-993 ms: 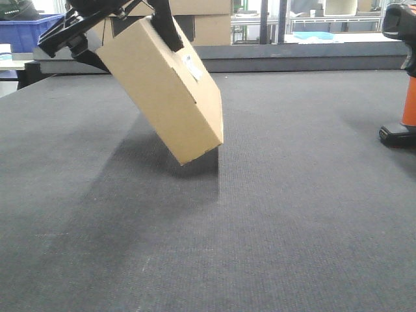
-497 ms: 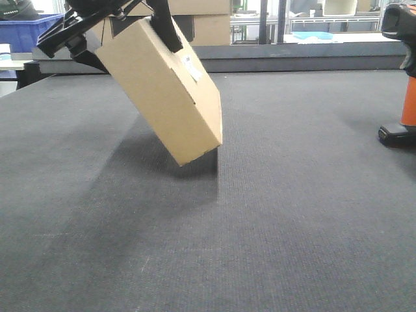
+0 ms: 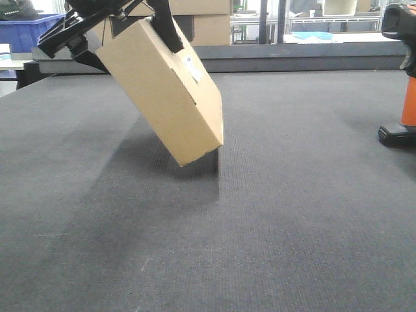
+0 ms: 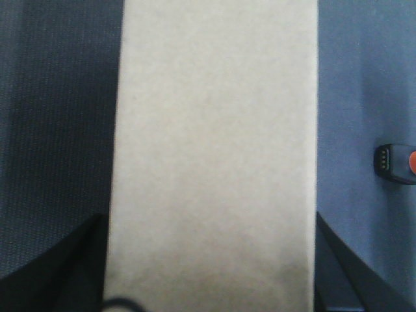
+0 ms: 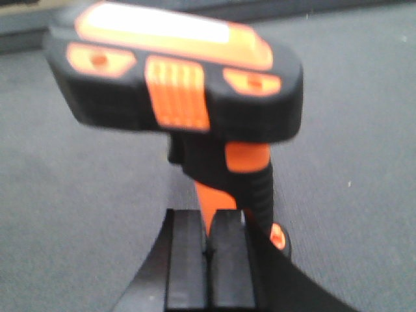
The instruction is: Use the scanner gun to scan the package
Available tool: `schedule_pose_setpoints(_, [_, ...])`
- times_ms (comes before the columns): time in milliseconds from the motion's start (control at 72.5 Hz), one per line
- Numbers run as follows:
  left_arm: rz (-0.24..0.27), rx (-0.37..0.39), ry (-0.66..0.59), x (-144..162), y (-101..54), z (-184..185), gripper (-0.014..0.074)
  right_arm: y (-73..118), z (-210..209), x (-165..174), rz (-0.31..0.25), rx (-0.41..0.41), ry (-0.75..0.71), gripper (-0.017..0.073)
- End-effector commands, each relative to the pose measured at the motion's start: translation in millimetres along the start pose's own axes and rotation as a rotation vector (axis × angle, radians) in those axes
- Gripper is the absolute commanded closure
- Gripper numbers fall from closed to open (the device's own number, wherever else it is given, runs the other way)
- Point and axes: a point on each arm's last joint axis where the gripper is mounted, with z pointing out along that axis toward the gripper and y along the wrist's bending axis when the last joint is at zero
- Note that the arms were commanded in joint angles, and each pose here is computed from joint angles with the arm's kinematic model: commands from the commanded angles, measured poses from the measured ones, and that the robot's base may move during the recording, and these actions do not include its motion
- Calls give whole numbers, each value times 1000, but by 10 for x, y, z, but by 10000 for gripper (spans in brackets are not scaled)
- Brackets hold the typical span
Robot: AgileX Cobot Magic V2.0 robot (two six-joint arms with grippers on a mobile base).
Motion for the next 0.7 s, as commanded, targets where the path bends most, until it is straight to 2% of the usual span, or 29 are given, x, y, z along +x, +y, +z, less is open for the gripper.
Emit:
schedule_pose_setpoints(0, [11, 6, -12, -1, -25, -8, 704, -19, 10, 10, 3, 5, -13, 686])
schedule_pose_setpoints(55, [16, 2, -14, -3, -21, -8, 704, -18, 10, 4, 3, 4, -20, 599])
schedule_pose_setpoints(124, [19, -1, -15, -4, -19, -8, 704, -17, 9, -7, 2, 2, -32, 449])
schedule_pose_setpoints(152, [20, -2, -16, -4, -18, -8, 704, -16, 9, -13, 2, 1, -39, 358])
schedule_pose_setpoints(221, [20, -2, -16, -4, -18, -8, 704, -15, 10, -30, 4, 0, -59, 218])
schedule_pose_setpoints(303, [20, -2, -16, -4, -18, -8, 704, -22, 30, -24, 12, 4, -72, 118])
schedule_pose_setpoints(414, [20, -2, -16, -4, -18, -8, 704, -62, 102, 52, 46, 35, -64, 69])
schedule_pose_setpoints(690, [20, -2, -16, -4, -18, -8, 704, -55, 251, 136, 73, 22, -124, 71])
